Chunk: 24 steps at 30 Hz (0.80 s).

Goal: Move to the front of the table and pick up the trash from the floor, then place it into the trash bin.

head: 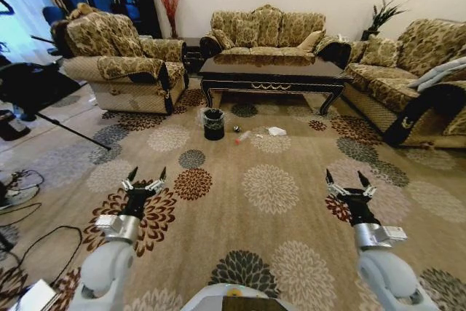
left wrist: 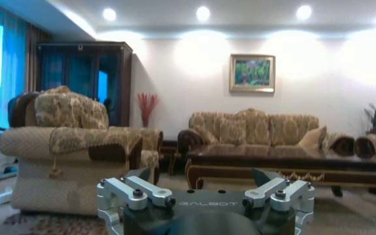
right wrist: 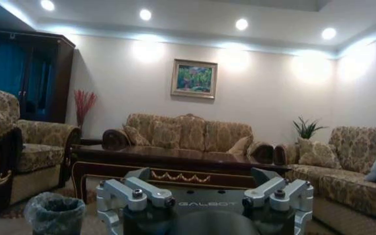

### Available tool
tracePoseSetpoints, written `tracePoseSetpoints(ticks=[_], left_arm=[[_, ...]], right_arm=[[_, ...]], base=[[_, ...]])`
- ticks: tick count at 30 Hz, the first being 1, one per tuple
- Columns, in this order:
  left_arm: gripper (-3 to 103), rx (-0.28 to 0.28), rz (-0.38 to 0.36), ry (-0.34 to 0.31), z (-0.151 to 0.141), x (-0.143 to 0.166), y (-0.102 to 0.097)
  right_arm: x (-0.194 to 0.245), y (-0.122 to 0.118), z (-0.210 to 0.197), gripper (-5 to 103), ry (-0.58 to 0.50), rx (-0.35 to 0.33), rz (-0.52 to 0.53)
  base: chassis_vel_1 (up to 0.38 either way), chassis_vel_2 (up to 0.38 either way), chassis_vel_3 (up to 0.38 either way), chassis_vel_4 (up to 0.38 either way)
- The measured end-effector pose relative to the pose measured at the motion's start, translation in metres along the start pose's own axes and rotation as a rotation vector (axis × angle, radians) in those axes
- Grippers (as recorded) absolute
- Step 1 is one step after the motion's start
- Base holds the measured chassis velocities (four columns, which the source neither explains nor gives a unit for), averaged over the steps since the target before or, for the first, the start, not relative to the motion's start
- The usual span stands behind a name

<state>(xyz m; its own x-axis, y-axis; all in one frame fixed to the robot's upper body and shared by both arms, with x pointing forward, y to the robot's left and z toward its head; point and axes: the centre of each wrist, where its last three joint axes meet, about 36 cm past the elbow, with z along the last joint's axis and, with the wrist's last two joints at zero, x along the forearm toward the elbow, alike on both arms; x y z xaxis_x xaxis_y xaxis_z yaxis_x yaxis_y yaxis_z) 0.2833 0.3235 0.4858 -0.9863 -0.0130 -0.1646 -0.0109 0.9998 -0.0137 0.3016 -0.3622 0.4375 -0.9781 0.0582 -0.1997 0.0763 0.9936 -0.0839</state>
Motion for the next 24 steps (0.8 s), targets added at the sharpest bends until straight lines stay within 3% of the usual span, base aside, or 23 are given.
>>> tracePoseSetpoints(ticks=[9, 24], left_arm=[[100, 0.021, 0.003, -0.035, -0.017, 0.002, 0.000], [100, 0.015, 0.004, -0.015, -0.011, 0.007, -0.003]], right_arm=[[0.003, 0.004, 0.008, 100, 0.019, 0.012, -0.012], [0.006, 0.005, 0.010, 100, 0.019, 0.011, -0.011]], base=[[0.000, 0.000, 0.000, 0.000], [0.000, 0.000, 0.000, 0.000]])
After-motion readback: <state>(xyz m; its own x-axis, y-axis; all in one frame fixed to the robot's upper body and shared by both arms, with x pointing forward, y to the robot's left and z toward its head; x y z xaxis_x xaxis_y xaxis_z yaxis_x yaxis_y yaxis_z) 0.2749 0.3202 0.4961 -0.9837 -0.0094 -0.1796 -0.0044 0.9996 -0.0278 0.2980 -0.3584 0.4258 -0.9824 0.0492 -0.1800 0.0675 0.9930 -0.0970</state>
